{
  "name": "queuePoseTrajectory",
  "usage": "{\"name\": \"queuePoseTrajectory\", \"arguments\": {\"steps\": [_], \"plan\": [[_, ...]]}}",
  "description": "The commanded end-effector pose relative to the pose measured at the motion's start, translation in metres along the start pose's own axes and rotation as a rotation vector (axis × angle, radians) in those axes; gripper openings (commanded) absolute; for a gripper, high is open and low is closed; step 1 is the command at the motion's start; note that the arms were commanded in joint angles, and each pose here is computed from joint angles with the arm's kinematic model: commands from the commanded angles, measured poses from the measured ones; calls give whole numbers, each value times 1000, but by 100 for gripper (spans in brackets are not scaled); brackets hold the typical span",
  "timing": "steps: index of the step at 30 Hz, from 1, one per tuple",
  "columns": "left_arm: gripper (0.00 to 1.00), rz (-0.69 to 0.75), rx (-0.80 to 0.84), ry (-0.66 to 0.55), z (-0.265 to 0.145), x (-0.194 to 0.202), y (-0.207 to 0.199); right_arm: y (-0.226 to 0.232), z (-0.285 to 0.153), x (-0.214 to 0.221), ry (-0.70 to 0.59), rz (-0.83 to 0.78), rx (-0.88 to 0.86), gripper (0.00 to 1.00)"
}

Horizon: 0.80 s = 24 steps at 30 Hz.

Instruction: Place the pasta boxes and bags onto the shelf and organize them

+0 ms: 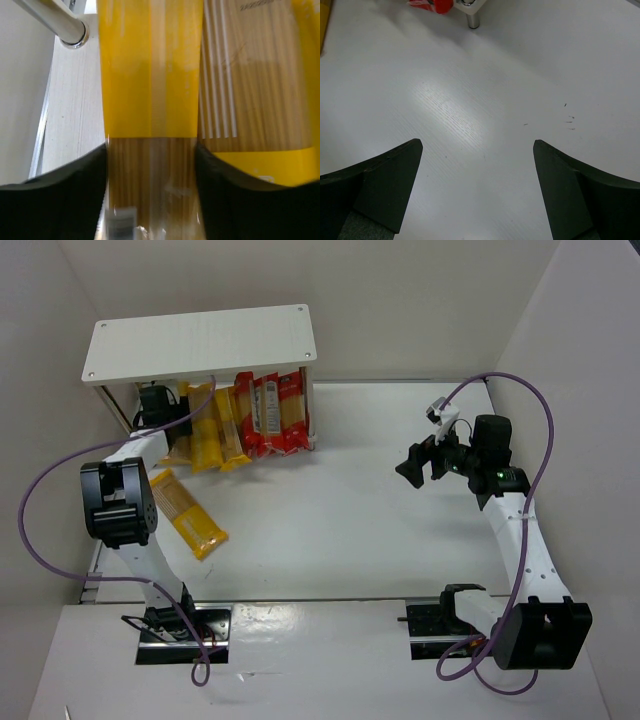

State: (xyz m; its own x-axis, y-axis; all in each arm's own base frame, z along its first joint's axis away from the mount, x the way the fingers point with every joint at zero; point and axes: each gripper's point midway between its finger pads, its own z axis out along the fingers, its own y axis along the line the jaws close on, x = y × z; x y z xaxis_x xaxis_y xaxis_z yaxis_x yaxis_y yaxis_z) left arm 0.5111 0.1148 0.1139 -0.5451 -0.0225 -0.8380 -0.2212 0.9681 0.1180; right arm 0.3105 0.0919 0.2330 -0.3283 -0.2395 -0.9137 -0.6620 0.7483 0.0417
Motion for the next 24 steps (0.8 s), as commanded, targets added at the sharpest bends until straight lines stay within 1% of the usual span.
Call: {"name": "queuePoseTrajectory", "arguments": {"steps": [1,3,4,5,6,8,9,13,14,16,18,21,22,23,24], "plan": [[74,-27,21,-186,-16,-67,-5,-6,1,-9,-36,-38,14,100],[81,-28,21,-189,-26,-69,-4,-6,2,-5,-30,-32,12,100],[86,-30,11,-200,-31,-73,-1,-5,0,-7,-36,-38,14,100],[89,-29,12,-187,-33,-68,-1,-5,0,-7,-36,-38,14,100],[91,-32,1,-212,-42,-78,2,-4,-2,-9,-43,-44,17,100],[98,-32,-9,-198,-52,-72,5,-3,-4,-11,-50,-50,19,100],[100,-33,-10,-213,-57,-78,6,-3,-4,-11,-50,-50,19,100],[100,-31,2,-197,-77,-72,5,0,-6,-13,-59,-56,13,100],[100,-31,2,-198,-87,-75,7,1,-8,-16,-68,-64,16,100],[100,-35,33,-182,-96,-68,2,5,-10,-16,-70,-54,6,100],[100,-33,53,-173,-113,-65,0,8,-16,-25,-94,-64,14,100],[100,-27,85,-127,-134,-48,-4,14,-24,-30,-103,-52,16,100],[100,-22,117,-136,-147,-49,-11,15,-27,-30,-97,-38,23,100],[100,-19,120,-87,-152,-33,-11,15,-31,-33,-106,-48,40,100],[100,-18,130,-77,-159,-28,-12,16,-33,-31,-100,-30,51,100]]}}
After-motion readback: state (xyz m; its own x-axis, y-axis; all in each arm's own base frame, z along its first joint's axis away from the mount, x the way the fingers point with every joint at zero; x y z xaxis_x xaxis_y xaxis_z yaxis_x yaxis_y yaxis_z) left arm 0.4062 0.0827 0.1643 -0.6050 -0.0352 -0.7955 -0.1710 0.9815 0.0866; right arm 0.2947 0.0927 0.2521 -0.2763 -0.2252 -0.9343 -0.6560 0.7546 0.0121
